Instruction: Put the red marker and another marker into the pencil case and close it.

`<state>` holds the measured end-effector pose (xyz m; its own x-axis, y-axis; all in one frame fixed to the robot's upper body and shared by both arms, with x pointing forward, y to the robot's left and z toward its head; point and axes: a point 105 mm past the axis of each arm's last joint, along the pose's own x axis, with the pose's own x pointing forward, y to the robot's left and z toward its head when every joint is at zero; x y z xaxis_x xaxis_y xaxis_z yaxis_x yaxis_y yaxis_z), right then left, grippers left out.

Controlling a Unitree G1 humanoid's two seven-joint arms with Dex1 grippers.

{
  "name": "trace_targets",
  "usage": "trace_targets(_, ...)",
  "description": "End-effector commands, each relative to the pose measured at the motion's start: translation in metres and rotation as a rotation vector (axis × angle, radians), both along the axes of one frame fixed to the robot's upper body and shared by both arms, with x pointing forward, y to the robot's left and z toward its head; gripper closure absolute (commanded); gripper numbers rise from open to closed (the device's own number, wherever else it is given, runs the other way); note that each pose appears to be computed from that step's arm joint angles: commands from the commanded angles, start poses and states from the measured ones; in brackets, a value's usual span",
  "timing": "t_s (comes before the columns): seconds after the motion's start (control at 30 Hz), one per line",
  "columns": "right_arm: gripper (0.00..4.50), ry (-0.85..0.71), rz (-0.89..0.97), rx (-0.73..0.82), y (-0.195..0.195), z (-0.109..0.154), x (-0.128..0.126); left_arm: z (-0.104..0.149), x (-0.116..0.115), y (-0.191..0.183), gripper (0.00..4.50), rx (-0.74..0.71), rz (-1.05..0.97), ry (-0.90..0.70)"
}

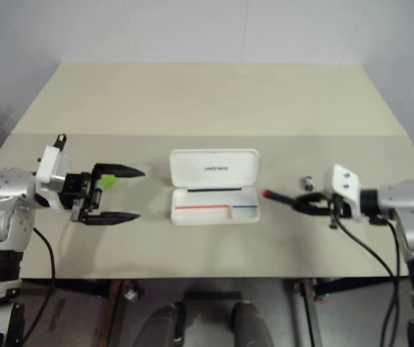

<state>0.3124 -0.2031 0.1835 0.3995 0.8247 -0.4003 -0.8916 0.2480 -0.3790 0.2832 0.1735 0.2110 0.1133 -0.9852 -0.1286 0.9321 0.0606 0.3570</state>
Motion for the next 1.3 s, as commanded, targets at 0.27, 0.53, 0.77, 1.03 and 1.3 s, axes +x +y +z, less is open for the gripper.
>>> trace_targets(0.27,3.92,-0.081,0.282,0.03,0.11,0.012,0.011,0.002,0.0,0.012,0.0,0.035,0.047,-0.044)
trace_targets(0.53,3.92,-0.13,0.312,-0.028,0.14,-0.005,0.03,0.003,-0.002,0.015,0.0,0.034,0.076,-0.056)
trace_targets(0.77,3.92,-0.171,0.277,-0.133,0.124,-0.017,0.047,0.001,-0.006,0.014,0.0,0.026,0.089,-0.055)
trace_targets(1.03,3.92,-0.206,0.269,-0.132,0.126,-0.01,0.054,0.003,-0.006,0.011,0.0,0.017,0.086,-0.057)
trace_targets(1.3,2.87,-0.178,0.294,-0.125,0.127,-0.01,0.051,0.005,-0.005,0.01,0.0,0.011,0.085,-0.061)
